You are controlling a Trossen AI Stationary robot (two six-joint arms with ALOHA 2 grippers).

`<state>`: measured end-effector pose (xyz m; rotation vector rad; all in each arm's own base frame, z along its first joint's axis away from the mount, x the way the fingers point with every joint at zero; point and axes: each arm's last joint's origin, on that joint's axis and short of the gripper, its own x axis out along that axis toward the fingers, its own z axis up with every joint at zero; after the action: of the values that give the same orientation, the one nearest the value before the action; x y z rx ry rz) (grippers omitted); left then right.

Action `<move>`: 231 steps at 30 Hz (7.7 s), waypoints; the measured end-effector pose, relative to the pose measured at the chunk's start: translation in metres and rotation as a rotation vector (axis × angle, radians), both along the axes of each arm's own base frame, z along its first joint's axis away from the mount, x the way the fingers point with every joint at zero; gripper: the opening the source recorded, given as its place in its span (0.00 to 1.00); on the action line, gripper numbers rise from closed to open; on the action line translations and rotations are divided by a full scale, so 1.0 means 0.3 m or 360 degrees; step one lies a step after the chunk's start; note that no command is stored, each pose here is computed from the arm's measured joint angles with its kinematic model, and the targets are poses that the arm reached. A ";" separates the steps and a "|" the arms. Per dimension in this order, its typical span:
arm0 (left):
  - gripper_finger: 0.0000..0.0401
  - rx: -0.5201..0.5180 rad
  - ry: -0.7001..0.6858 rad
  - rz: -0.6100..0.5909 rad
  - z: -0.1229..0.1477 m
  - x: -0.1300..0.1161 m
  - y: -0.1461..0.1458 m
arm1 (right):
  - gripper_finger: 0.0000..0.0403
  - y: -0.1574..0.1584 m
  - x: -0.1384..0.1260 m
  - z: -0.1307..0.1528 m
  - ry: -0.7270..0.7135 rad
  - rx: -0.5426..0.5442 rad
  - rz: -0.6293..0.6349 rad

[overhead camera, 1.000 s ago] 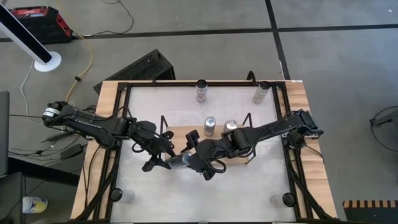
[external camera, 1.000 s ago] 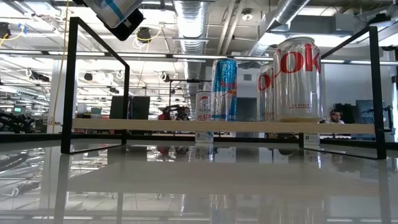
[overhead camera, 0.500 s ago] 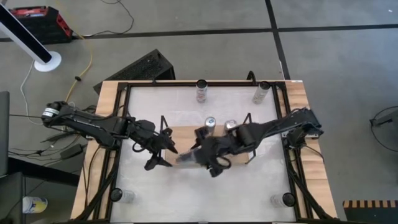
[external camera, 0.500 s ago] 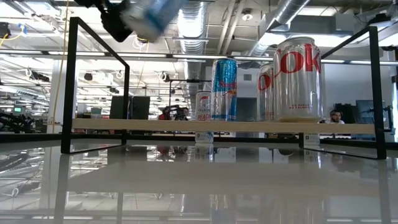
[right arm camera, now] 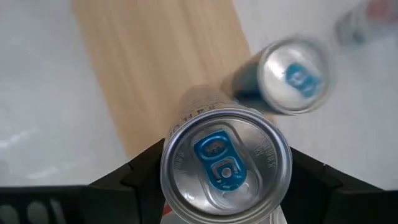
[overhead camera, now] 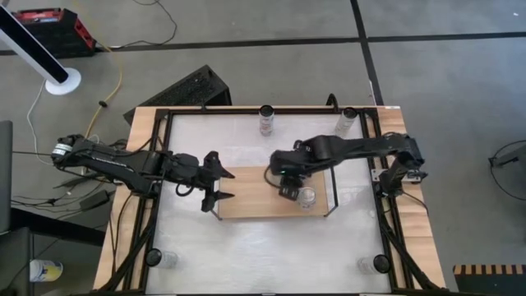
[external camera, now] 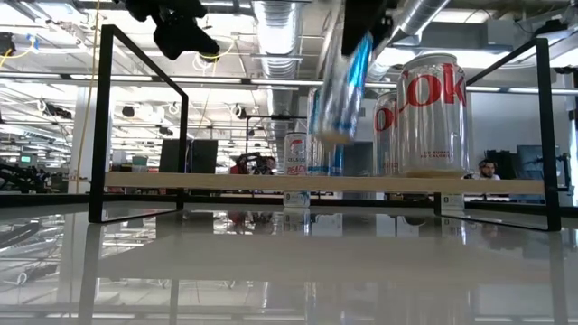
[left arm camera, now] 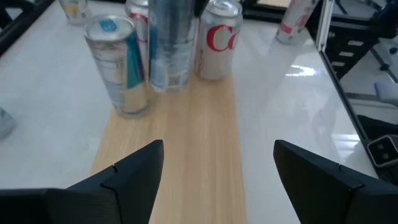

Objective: Place canned beverage on shelf
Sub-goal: Put the blue soda can on the shelf aligned with the other blue soda can

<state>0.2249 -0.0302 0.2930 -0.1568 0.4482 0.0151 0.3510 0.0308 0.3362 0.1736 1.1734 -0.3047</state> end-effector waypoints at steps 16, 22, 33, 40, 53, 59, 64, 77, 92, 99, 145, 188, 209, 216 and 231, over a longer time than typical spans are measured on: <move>0.72 -0.0004 0.0084 0.0006 -0.015 -0.007 0.000 | 0.66 0.061 0.052 -0.078 0.0081 0.0146 0.0006; 0.72 -0.0006 0.0081 0.0007 -0.015 -0.007 0.000 | 0.66 0.072 0.052 -0.078 0.0070 0.0162 -0.0023; 0.72 -0.0007 0.0081 0.0007 -0.015 -0.007 0.000 | 0.68 0.075 0.059 -0.076 0.0033 0.0176 -0.0033; 0.72 -0.0008 0.0081 0.0007 -0.015 -0.007 0.000 | 0.81 0.075 0.058 -0.075 0.0037 0.0175 -0.0023; 0.72 -0.0005 0.0060 0.0003 -0.011 -0.005 0.000 | 0.84 0.099 0.040 0.012 -0.0020 0.0108 0.0190; 0.72 0.0047 -0.0010 -0.0026 0.001 0.001 -0.001 | 0.84 0.111 -0.002 0.093 0.0060 -0.0057 0.0630; 0.72 0.0098 -0.0010 -0.0050 0.001 0.001 -0.001 | 0.84 0.113 0.004 0.081 0.0110 -0.0181 0.0954; 0.72 0.0153 -0.0018 -0.0077 0.002 0.002 -0.001 | 0.84 0.086 0.063 0.014 0.0157 -0.0277 0.1159; 0.72 0.0087 -0.0005 -0.0048 0.000 0.001 -0.001 | 0.84 0.089 0.113 -0.099 0.0368 -0.0179 0.1175; 0.72 0.0075 -0.0004 -0.0041 0.000 0.001 -0.001 | 0.78 0.090 0.116 -0.111 0.0391 -0.0143 0.1058; 0.72 0.0071 -0.0004 -0.0038 0.000 0.001 -0.001 | 0.76 0.087 0.140 -0.127 0.0233 0.0223 -0.0145; 0.72 0.0070 -0.0004 -0.0038 0.000 0.001 -0.001 | 0.90 0.099 0.123 -0.074 0.0210 -0.0108 0.1120; 0.72 0.0071 -0.0003 -0.0038 0.000 0.001 -0.001 | 0.76 0.108 0.141 -0.068 0.0122 -0.0200 0.1304; 0.72 0.0071 -0.0003 -0.0038 0.000 0.001 -0.001 | 0.63 0.107 0.135 -0.069 0.0140 -0.0112 0.1055; 0.72 0.0071 -0.0003 -0.0038 0.000 0.001 -0.001 | 0.58 0.110 0.119 -0.079 0.0208 -0.0065 0.0616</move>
<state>0.2251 -0.0305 0.2929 -0.1078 0.4477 0.0014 0.3868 0.0640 0.3126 -0.1121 1.3003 0.0018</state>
